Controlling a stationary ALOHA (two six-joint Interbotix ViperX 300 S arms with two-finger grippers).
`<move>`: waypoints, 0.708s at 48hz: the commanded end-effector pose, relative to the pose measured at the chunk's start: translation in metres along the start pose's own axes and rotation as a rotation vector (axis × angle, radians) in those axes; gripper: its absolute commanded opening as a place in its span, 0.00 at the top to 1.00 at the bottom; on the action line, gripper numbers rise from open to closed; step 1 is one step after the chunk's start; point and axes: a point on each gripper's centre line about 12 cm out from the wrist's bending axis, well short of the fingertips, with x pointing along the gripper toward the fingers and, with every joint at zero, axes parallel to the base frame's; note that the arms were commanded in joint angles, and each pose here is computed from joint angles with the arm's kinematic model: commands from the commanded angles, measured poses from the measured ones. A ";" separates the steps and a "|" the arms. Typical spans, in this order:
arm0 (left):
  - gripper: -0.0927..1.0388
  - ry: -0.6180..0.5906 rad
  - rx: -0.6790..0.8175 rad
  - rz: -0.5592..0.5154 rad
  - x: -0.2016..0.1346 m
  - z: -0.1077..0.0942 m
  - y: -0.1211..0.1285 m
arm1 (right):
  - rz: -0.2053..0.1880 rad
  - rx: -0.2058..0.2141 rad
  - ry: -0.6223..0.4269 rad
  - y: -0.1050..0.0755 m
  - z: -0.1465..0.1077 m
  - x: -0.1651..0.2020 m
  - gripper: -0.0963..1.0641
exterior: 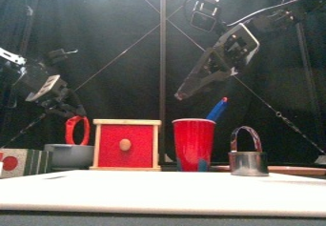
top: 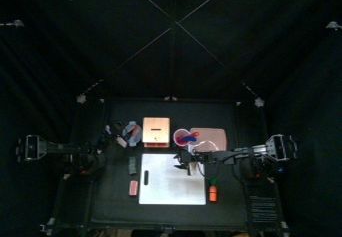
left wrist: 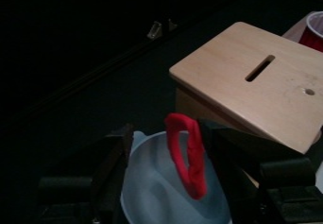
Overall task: Get the cutter from the drawer then cut the dough then place the extra dough in the bowl
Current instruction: Place the extra dough in the bowl
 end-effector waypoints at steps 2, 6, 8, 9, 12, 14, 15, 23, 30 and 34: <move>0.11 -0.019 -0.010 0.004 0.003 0.008 -0.002 | -0.004 0.013 -0.041 -0.001 0.013 -0.003 0.22; 0.11 -0.023 -0.015 0.003 0.003 0.009 -0.003 | -0.004 0.017 -0.041 -0.001 0.013 -0.003 0.22; 0.11 -0.026 -0.023 0.003 0.003 0.011 -0.003 | -0.003 0.016 -0.041 -0.001 0.013 -0.003 0.22; 0.11 -0.027 -0.025 0.002 0.003 0.011 -0.003 | -0.004 0.017 -0.044 -0.001 0.014 -0.003 0.22; 0.11 -0.028 -0.033 0.002 0.004 0.011 -0.003 | -0.004 0.020 -0.043 -0.001 0.014 -0.003 0.22; 0.11 -0.028 -0.041 0.001 0.004 0.011 -0.003 | -0.003 0.020 -0.043 -0.001 0.014 -0.003 0.22; 0.11 -0.027 -0.044 0.003 0.004 0.011 -0.003 | -0.003 0.022 -0.043 -0.001 0.014 -0.003 0.22; 0.11 -0.040 -0.073 -0.011 0.004 0.015 -0.006 | 0.004 0.033 -0.061 0.002 0.021 -0.003 0.22; 0.12 -0.095 -0.040 -0.116 0.000 0.029 -0.029 | 0.008 0.029 -0.122 0.004 0.038 -0.007 0.22; 0.12 -0.152 0.023 -0.218 -0.006 0.040 -0.051 | 0.006 0.027 -0.197 0.002 0.052 -0.011 0.22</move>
